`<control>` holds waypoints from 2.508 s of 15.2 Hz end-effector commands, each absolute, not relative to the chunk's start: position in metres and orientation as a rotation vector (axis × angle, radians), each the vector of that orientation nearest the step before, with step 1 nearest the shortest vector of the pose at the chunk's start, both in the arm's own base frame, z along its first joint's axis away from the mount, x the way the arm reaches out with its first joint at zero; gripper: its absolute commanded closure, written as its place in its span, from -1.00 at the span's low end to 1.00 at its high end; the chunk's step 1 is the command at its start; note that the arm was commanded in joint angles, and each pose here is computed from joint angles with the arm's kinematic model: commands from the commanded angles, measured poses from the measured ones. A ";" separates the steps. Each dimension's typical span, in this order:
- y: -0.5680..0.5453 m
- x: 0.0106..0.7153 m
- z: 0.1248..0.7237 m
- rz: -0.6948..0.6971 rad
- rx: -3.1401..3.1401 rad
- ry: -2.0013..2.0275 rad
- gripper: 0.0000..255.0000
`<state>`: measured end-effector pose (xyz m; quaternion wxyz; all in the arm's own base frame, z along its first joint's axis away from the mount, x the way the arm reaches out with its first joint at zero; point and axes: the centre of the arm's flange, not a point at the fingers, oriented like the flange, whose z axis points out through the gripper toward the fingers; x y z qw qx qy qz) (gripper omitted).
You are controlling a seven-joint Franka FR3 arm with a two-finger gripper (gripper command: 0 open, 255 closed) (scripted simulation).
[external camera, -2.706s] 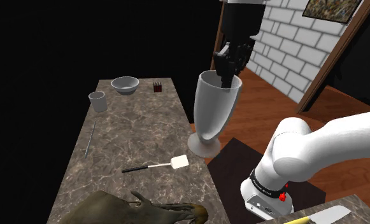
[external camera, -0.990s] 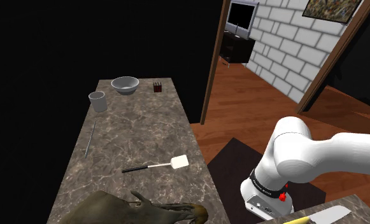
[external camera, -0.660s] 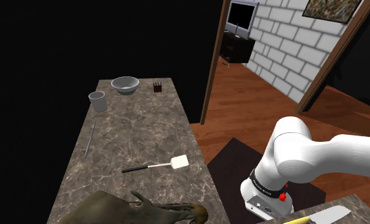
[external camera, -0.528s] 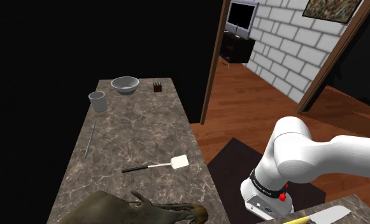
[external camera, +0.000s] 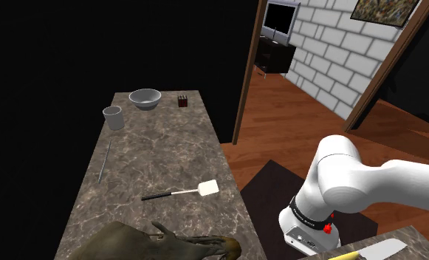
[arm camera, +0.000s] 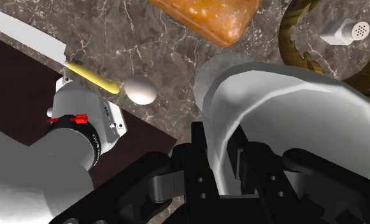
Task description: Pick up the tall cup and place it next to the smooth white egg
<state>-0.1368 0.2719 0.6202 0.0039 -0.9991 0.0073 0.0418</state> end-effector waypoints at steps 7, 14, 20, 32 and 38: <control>0.271 -0.136 0.577 0.131 -3.130 0.023 1.00; 0.271 -0.136 0.540 0.131 -3.130 0.023 1.00; 0.271 -0.136 0.509 0.131 -3.130 0.023 1.00; 0.271 -0.136 0.445 0.131 -3.130 0.023 1.00; 0.272 -0.136 0.418 0.131 -3.130 0.023 1.00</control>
